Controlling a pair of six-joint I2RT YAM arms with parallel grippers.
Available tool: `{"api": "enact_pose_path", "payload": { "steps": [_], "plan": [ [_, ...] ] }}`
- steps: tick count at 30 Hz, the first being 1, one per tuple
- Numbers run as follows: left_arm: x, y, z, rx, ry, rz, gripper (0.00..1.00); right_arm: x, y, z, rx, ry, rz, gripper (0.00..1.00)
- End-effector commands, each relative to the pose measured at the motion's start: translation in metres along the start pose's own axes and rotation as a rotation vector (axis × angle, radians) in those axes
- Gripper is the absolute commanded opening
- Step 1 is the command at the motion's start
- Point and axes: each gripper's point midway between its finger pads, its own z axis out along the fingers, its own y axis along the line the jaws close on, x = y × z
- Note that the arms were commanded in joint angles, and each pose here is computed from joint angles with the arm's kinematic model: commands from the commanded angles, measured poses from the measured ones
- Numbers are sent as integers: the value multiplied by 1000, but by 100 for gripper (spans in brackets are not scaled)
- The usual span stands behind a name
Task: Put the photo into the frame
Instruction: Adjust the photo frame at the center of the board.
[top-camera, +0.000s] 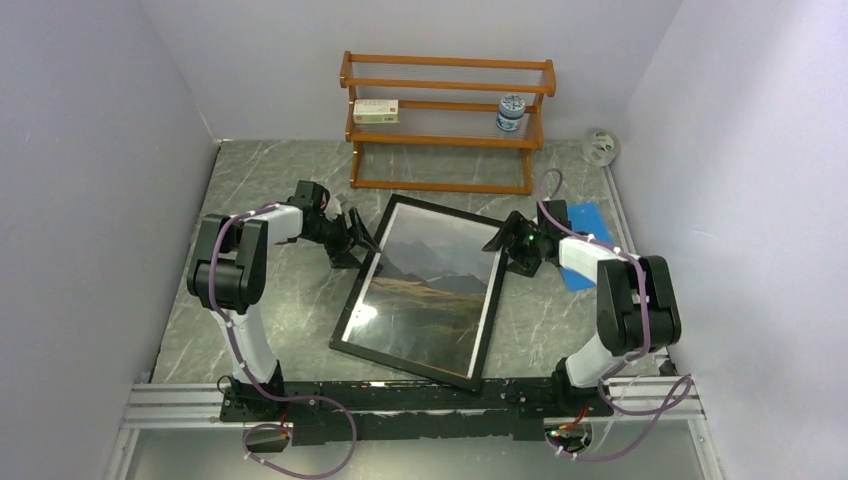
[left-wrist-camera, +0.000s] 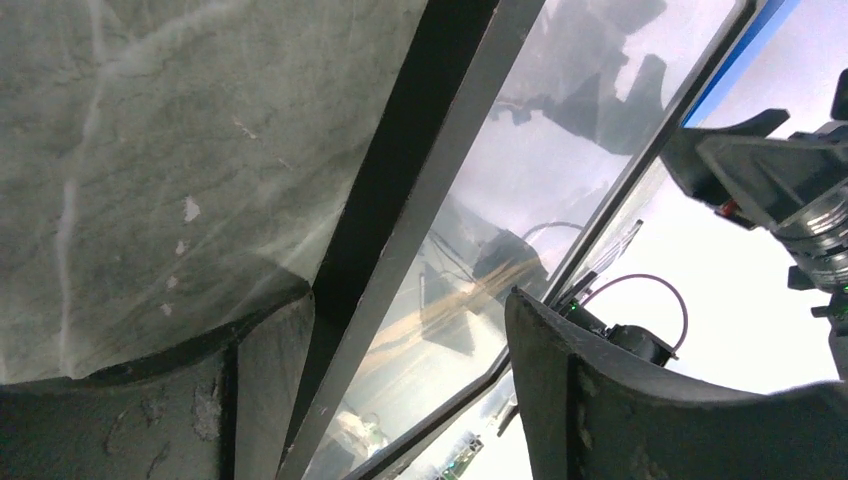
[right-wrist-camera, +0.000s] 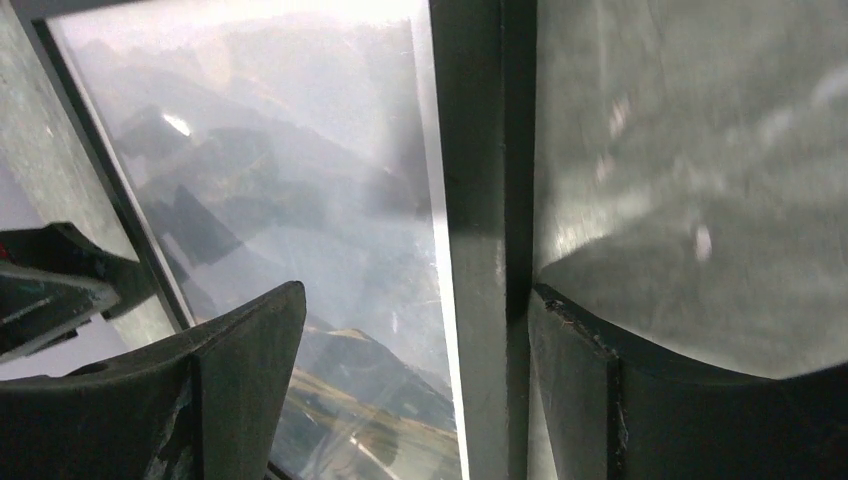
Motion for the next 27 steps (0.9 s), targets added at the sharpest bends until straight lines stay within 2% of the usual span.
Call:
{"api": "enact_pose_path", "payload": {
  "steps": [1,6,11,14,20,23,27],
  "plan": [
    [11,14,7,-42,3,-31,76,-27,49,16,-149,-19,-102,83],
    [10,27,-1,-125,-79,-53,75,-37,72,37,-163,-4,-149,81],
    [4,38,-14,-222,-155,-47,76,-53,81,39,-134,-49,-152,81],
    [-6,41,-33,-317,-220,-10,78,-69,76,26,-44,-108,-159,86],
    [-31,30,-97,-484,-393,89,93,-113,68,-43,189,-323,-202,99],
    [-31,15,-129,-510,-457,130,94,-125,62,-87,290,-413,-217,99],
    [-17,-20,-171,-459,-530,184,91,-123,54,-147,379,-502,-240,99]
  ]
}}
